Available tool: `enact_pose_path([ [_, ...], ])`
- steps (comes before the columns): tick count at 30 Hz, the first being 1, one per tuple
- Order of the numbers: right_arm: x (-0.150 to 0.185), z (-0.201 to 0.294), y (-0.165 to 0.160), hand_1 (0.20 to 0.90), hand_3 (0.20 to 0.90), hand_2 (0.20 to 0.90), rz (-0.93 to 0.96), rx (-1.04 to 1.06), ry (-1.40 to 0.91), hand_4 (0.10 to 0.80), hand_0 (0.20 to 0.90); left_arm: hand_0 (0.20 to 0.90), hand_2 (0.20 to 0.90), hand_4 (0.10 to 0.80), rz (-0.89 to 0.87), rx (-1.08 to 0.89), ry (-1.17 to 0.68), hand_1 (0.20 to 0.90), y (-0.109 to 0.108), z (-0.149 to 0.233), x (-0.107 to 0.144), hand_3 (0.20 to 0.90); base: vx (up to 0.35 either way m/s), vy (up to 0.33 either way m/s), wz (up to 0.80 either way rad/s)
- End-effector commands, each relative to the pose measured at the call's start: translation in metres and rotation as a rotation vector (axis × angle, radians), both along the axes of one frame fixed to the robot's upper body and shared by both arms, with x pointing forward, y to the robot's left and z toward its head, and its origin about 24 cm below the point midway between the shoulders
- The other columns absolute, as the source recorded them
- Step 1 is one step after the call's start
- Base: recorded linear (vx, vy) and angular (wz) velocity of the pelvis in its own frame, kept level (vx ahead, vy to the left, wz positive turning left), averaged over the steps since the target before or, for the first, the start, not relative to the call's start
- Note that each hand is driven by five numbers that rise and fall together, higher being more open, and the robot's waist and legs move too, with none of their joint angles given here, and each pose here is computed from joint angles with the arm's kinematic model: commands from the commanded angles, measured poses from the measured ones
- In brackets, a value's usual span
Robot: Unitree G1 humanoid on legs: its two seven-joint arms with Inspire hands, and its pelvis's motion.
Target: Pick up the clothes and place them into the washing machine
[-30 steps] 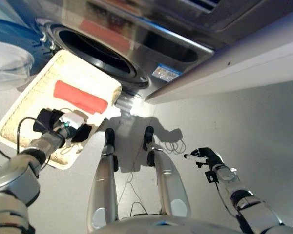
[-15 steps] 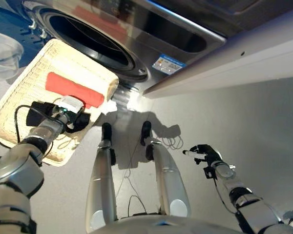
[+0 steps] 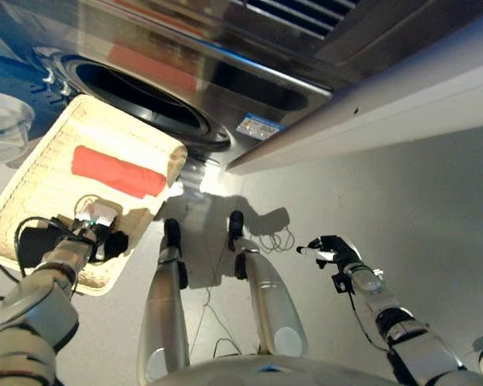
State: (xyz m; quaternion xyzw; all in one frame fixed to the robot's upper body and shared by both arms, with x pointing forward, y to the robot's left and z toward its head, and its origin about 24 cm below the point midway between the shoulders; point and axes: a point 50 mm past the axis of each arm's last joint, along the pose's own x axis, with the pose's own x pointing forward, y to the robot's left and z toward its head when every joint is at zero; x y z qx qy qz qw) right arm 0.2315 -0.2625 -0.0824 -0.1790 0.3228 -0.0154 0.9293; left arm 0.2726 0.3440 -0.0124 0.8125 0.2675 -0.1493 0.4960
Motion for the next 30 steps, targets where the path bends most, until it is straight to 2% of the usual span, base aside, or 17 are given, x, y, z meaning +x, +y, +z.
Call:
enact_pose_path([
  [1,-0.035,-0.007,-0.035,0.900,0.900,0.900,-0.049,-0.085,0.079,0.800,0.900,0.200,0.200,0.300,0.211,-0.099,-0.115,0.200,0.018,0.001,-0.012,0.200,0.064,0.012,-0.06],
  [4,-0.039,-0.008,-0.034,0.900,0.900,0.900,-0.053,-0.075,0.080,0.800,0.900,0.200,0.200,0.300,0.278,-0.175,-0.216,0.200,0.021,0.009,-0.008,0.200,0.040,-0.003,-0.11],
  [6,-0.047,-0.013,-0.034,0.900,0.900,0.900,-0.071,-0.059,0.099,0.800,0.900,0.200,0.200,0.300,0.403,-0.328,-0.353,0.200,0.025,0.018,-0.003,0.200,0.044,-0.009,-0.06],
  [8,-0.058,-0.020,-0.033,0.900,0.900,0.900,-0.108,-0.038,0.130,0.800,0.900,0.200,0.200,0.300,0.571,-0.652,-0.605,0.200,0.023,0.032,0.009,0.200,0.047,-0.029,0.03],
  [9,-0.058,-0.020,-0.033,0.900,0.900,0.900,-0.107,-0.039,0.130,0.800,0.900,0.200,0.200,0.300,0.571,-0.652,-0.605,0.200,0.023,0.032,0.008,0.200,0.043,-0.043,0.00],
  [10,-0.063,-0.024,-0.031,0.900,0.900,0.900,-0.121,-0.024,0.145,0.800,0.900,0.200,0.200,0.300,0.615,-0.865,-0.743,0.200,0.012,0.039,0.019,0.200,0.000,0.000,0.00],
  [11,-0.063,-0.024,-0.031,0.900,0.900,0.900,-0.121,-0.025,0.145,0.800,0.900,0.200,0.200,0.300,0.616,-0.865,-0.743,0.200,0.012,0.038,0.018,0.200,0.035,-0.038,0.02],
  [13,-0.068,-0.029,-0.027,0.900,0.900,0.900,-0.151,-0.005,0.155,0.800,0.900,0.200,0.200,0.300,0.651,-1.160,-0.846,0.200,-0.017,0.033,0.028,0.200,0.032,-0.022,0.09],
  [14,-0.068,-0.029,-0.027,0.900,0.900,0.900,-0.151,-0.005,0.155,0.800,0.900,0.200,0.200,0.300,0.651,-1.160,-0.846,0.200,-0.017,0.032,0.027,0.200,0.018,-0.033,0.10],
  [15,-0.068,-0.029,-0.026,0.900,0.900,0.900,-0.163,0.003,0.151,0.800,0.900,0.200,0.200,0.300,0.692,-1.437,-0.950,0.200,-0.036,0.034,0.032,0.200,0.002,-0.026,0.06],
  [16,-0.069,-0.029,-0.026,0.900,0.900,0.900,-0.163,0.002,0.151,0.800,0.900,0.200,0.200,0.300,0.693,-1.437,-0.950,0.200,-0.036,0.034,0.031,0.200,0.006,-0.033,0.07],
  [20,-0.069,-0.032,-0.020,0.900,0.900,0.900,-0.171,0.004,0.153,0.800,0.900,0.200,0.200,0.300,0.755,-1.862,-1.063,0.200,-0.072,0.030,0.032,0.200,0.006,-0.031,0.08],
  [21,-0.069,-0.033,-0.019,0.900,0.900,0.900,-0.178,0.007,0.154,0.800,0.900,0.200,0.200,0.300,0.733,-2.032,-1.076,0.200,-0.089,0.039,0.038,0.200,0.006,-0.037,-0.01],
  [23,-0.069,-0.033,-0.015,0.900,0.900,0.900,-0.170,0.008,0.155,0.800,0.900,0.200,0.200,0.300,0.749,-2.179,-1.065,0.200,-0.105,0.040,0.040,0.200,0.004,-0.006,0.03],
  [25,-0.069,-0.034,-0.015,0.900,0.900,0.900,-0.169,0.006,0.157,0.800,0.900,0.200,0.200,0.300,0.752,-2.208,-1.058,0.200,-0.109,0.040,0.041,0.200,0.004,-0.005,0.02],
  [26,-0.070,-0.034,-0.015,0.900,0.900,0.900,-0.167,-0.002,0.161,0.800,0.900,0.200,0.200,0.300,0.751,-2.345,-1.069,0.200,-0.120,0.046,0.043,0.200,0.000,0.000,0.00],
  [30,-0.072,-0.036,-0.012,0.900,0.900,0.900,-0.165,-0.010,0.170,0.800,0.900,0.200,0.200,0.300,0.778,-2.607,-1.104,0.200,-0.141,0.060,0.053,0.200,0.005,-0.014,-0.02],
])
